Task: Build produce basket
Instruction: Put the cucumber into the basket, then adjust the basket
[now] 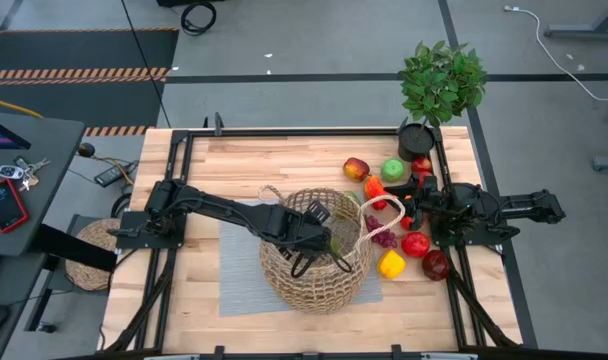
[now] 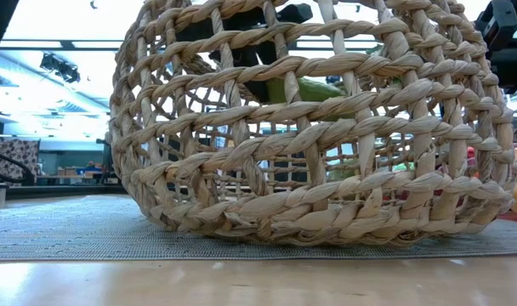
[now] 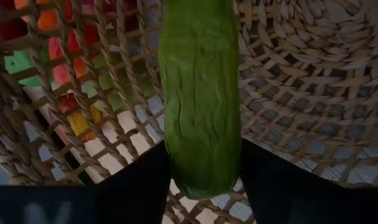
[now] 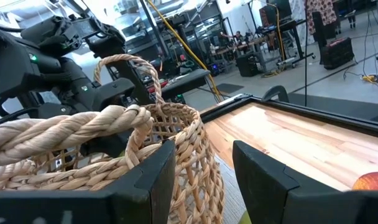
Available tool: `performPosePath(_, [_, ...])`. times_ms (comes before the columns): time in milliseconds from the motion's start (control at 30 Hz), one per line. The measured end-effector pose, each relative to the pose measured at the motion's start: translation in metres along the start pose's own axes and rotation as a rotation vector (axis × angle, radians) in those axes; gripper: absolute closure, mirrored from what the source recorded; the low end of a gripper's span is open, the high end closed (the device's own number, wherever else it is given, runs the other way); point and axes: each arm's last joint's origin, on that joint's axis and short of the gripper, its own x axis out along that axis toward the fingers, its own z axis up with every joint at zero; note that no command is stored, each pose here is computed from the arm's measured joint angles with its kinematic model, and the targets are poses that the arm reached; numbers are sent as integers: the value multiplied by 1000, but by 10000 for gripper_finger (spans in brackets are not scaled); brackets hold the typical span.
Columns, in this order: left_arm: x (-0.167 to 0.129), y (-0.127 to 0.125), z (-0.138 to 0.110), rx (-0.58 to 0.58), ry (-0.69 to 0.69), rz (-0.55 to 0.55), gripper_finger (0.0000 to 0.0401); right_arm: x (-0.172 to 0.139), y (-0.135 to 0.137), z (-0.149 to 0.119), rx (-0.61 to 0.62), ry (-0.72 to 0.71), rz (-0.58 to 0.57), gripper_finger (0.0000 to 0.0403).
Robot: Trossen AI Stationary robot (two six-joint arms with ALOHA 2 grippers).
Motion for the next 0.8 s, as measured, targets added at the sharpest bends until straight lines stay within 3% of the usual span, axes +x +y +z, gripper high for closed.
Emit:
performPosePath(200, [-1,-1,1,-11,26,37,142,0,0,0,0,0,0,235])
performPosePath(333, [-12,-1,5,0,153,244,124,0,0,0,0,0,0,235])
performPosePath(500, [-44,20,6,-90,153,375,136,0,0,0,0,0,0,235])
performPosePath(667, [-89,50,-6,-282,151,531,166,0,0,0,1,-2,1,235])
performPosePath(800, [-134,61,-21,-434,66,581,195,0,0,1,2,-6,2,235])
